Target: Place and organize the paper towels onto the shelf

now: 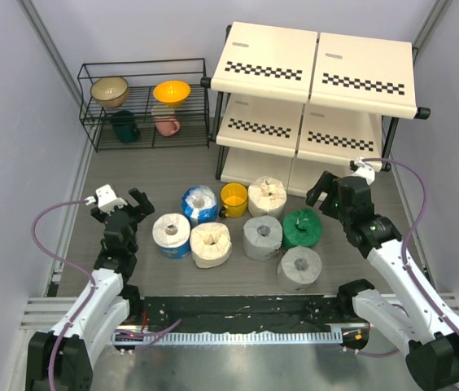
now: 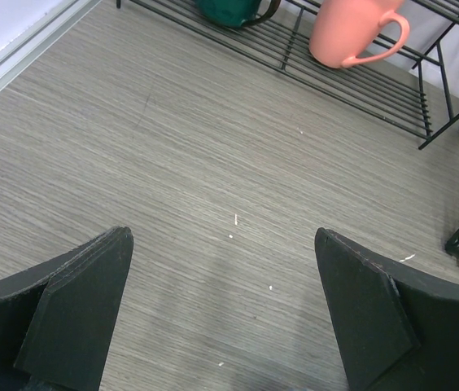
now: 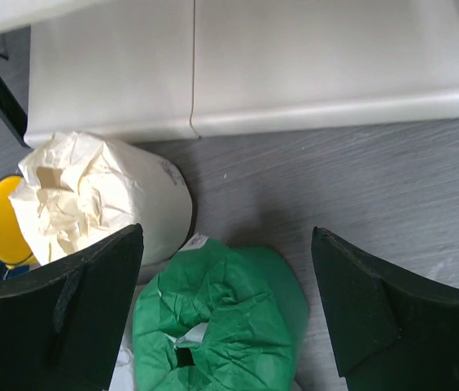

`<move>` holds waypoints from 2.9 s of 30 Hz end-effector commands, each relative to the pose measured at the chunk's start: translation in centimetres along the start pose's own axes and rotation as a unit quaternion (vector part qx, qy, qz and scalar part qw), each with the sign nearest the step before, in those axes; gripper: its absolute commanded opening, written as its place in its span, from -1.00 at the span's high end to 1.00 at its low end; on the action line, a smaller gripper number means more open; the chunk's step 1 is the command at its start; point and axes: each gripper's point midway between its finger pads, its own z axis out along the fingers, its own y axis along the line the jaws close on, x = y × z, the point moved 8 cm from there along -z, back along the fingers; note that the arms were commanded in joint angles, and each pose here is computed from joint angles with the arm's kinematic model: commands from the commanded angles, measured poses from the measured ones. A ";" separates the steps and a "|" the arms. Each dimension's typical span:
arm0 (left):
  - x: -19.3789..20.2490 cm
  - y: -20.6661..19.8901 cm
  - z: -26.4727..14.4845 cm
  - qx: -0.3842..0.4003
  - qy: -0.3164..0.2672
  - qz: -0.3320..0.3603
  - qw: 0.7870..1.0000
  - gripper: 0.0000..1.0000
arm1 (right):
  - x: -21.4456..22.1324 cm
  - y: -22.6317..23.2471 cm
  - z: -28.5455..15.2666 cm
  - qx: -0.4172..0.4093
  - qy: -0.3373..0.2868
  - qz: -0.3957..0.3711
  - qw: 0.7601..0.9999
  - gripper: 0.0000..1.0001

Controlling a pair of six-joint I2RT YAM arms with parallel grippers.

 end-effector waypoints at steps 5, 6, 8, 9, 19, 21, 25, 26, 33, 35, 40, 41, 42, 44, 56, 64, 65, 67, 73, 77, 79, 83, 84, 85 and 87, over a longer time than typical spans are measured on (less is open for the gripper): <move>-1.3 -0.4 0.4 -0.002 -0.024 -0.007 1.000 -0.99 | 1.7 1.2 -1.5 -0.021 0.064 -0.001 0.998 -0.79; -1.4 -0.4 0.4 -0.002 -0.025 -0.008 1.000 -0.99 | 1.9 1.1 -1.5 -0.019 0.070 -0.003 0.997 -0.79; -1.3 -0.4 0.4 -0.002 -0.024 -0.007 1.000 -0.99 | 2.2 1.1 -1.5 -0.017 0.079 -0.008 0.997 -0.79; -1.3 -0.4 0.4 -0.003 -0.024 -0.007 1.000 -0.99 | 2.4 1.0 -1.6 -0.014 0.087 -0.012 0.996 -0.78; -1.3 -0.6 0.4 0.012 -0.024 -0.004 1.000 -0.99 | 3.3 1.1 -2.7 -0.027 0.107 -0.018 0.994 -0.76; -1.3 -0.6 0.3 0.011 -0.024 -0.004 1.000 -0.99 | 3.4 1.0 -3.0 -0.027 0.112 -0.019 0.993 -0.75; -1.3 -0.6 0.4 0.010 -0.025 -0.004 1.000 -0.99 | 3.5 0.6 -3.6 -0.024 0.110 -0.016 0.994 -0.72; -1.3 -0.6 0.4 0.011 -0.025 -0.004 1.000 -1.00 | 3.5 0.5 -3.8 -0.020 0.111 -0.016 0.993 -0.71; -1.3 -0.7 0.4 0.012 -0.022 -0.003 1.000 -0.99 | 3.6 -0.1 -5.1 0.001 0.131 -0.015 0.991 -0.63; -1.3 -0.7 0.4 0.012 -0.021 -0.003 1.000 -0.99 | 3.8 -0.5 -5.2 0.009 0.129 -0.010 0.992 -0.62; -1.3 -0.6 0.4 0.011 -0.022 -0.003 1.000 -0.99 | 4.1 -0.6 -5.2 0.008 0.130 0.001 0.991 -0.61; -1.3 -0.6 0.4 0.011 -0.022 -0.003 1.000 -0.99 | 4.1 -0.5 -5.1 0.007 0.130 0.003 0.992 -0.61; -1.3 -0.6 0.4 0.011 -0.022 -0.003 1.000 -0.99 | 4.0 -0.4 -5.0 0.007 0.129 0.005 0.992 -0.61; -1.3 -0.6 0.4 0.011 -0.022 -0.003 1.000 -0.99 | 4.1 -0.4 -4.8 0.007 0.130 0.005 0.991 -0.61; -1.3 -0.7 0.4 0.013 -0.022 -0.003 1.000 -0.99 | 4.7 -0.5 -3.4 0.029 0.132 0.007 0.991 -0.54; -1.3 -0.7 0.5 0.014 -0.021 -0.001 1.000 -0.99 | 5.4 -0.7 -2.7 0.035 0.147 0.003 0.989 -0.54; -1.3 -0.7 0.5 0.013 -0.022 -0.002 1.000 -0.99 | 5.5 -0.7 -2.6 0.036 0.148 0.001 0.988 -0.53; -1.2 -0.7 0.4 0.014 -0.021 -0.001 1.000 -0.99 | 5.6 -0.6 -2.5 0.037 0.150 0.002 0.988 -0.54; -1.3 -0.7 0.5 0.013 -0.020 -0.001 1.000 -0.99 | 6.1 -0.5 -2.1 0.029 0.158 0.007 0.987 -0.53; -1.3 -0.7 0.5 0.013 -0.020 -0.002 1.000 -1.00 | 6.5 -0.6 -1.8 0.032 0.167 0.007 0.985 -0.53; -1.3 -0.7 0.5 0.013 -0.020 -0.002 1.000 -0.99 | 6.6 -0.6 -1.7 0.032 0.170 0.005 0.985 -0.53; -1.3 -0.7 0.5 0.012 -0.021 -0.001 1.000 -0.99 | 6.9 -0.7 -1.4 0.034 0.172 0.006 0.984 -0.47; -1.3 -0.7 0.5 0.013 -0.020 -0.002 1.000 -0.99 | 7.0 -0.7 -1.4 0.032 0.173 0.007 0.984 -0.43; -1.3 -0.7 0.5 0.013 -0.020 -0.002 1.000 -0.99 | 7.1 -0.7 -1.3 0.031 0.174 0.006 0.984 -0.40; -1.3 -0.7 0.5 0.013 -0.020 -0.002 1.000 -0.99 | 7.2 -0.6 -1.2 0.030 0.177 0.007 0.984 -0.30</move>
